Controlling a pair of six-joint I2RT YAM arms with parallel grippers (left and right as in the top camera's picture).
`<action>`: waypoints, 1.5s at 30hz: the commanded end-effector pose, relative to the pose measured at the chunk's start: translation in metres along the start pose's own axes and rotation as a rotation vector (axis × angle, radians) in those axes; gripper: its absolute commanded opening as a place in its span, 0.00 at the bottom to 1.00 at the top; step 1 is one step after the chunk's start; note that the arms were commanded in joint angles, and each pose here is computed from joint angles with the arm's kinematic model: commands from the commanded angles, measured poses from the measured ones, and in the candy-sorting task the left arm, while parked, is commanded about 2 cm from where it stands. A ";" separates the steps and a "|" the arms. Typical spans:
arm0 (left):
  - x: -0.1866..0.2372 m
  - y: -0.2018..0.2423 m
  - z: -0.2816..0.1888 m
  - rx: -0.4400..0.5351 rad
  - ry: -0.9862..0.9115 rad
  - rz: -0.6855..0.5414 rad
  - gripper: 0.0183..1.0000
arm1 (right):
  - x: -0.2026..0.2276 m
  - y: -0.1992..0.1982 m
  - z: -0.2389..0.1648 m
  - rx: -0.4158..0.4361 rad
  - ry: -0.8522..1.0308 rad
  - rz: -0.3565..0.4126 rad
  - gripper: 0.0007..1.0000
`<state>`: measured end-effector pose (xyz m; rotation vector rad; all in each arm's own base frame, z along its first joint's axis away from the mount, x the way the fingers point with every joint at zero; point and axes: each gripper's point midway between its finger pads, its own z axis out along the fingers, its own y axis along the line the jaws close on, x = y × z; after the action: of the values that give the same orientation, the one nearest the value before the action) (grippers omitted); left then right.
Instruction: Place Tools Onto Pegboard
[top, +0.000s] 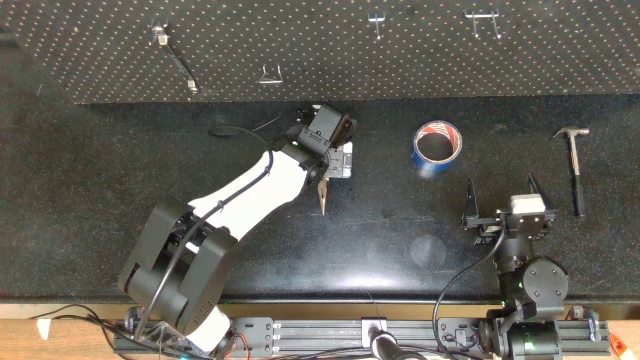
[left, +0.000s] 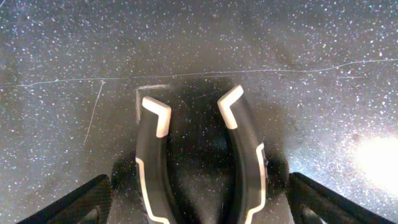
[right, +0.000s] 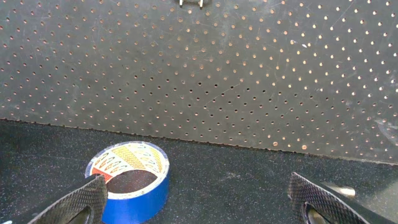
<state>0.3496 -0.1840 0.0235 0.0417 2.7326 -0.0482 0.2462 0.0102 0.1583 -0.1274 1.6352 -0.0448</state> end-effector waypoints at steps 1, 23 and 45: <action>-0.004 -0.004 0.000 0.010 -0.002 -0.026 0.70 | 0.001 -0.002 0.000 0.010 0.003 -0.010 0.94; -0.002 -0.008 0.000 0.033 0.011 -0.029 0.01 | 0.001 -0.002 0.000 0.010 0.003 -0.010 0.94; -0.110 0.125 -0.271 0.063 -1.183 -0.283 0.01 | 0.001 -0.002 0.000 0.010 0.003 -0.010 0.94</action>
<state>0.3569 -0.0653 0.3067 -0.3061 1.6170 -0.0920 0.2461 0.0100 0.1585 -0.1265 1.6346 -0.0458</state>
